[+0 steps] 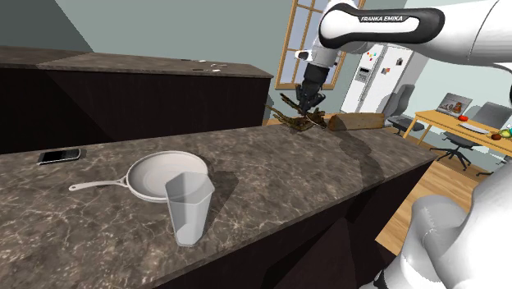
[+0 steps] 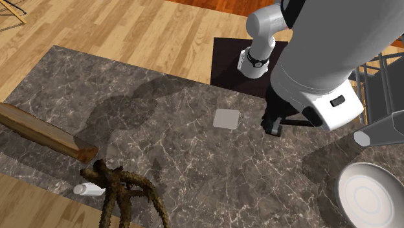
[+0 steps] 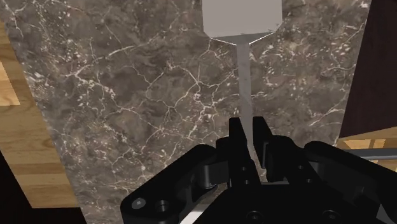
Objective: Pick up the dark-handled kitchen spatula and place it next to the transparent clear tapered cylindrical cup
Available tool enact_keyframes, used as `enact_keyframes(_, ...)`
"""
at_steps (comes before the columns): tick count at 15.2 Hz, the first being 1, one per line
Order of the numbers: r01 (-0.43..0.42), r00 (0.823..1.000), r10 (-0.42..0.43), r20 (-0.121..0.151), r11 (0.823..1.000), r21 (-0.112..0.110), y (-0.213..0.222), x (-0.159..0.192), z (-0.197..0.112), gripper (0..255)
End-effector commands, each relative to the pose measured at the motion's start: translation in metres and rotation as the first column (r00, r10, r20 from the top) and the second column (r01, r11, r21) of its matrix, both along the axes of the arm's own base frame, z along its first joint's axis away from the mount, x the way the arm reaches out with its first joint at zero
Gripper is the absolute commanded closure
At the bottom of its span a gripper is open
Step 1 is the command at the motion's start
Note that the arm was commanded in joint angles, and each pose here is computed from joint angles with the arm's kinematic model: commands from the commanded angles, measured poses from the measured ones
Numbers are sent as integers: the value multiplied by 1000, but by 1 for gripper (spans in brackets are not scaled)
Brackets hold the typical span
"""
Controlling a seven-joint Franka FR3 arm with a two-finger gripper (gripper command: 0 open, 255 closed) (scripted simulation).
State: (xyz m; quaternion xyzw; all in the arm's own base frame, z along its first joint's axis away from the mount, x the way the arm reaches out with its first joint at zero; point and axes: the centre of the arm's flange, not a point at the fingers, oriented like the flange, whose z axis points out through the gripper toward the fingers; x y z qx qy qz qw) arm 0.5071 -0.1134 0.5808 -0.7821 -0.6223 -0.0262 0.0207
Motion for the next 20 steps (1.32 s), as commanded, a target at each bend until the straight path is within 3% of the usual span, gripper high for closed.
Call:
enact_keyframes(1, 2, 1000, -2, 0, 1000, 0, 25, -1, -1, 255)
enact_keyframes(17, 2, 1000, -2, 0, 1000, 0, 235, -21, 0, 255)
enact_keyframes(20, 2, 1000, -2, 0, 1000, 0, 240, -22, -11, 255)
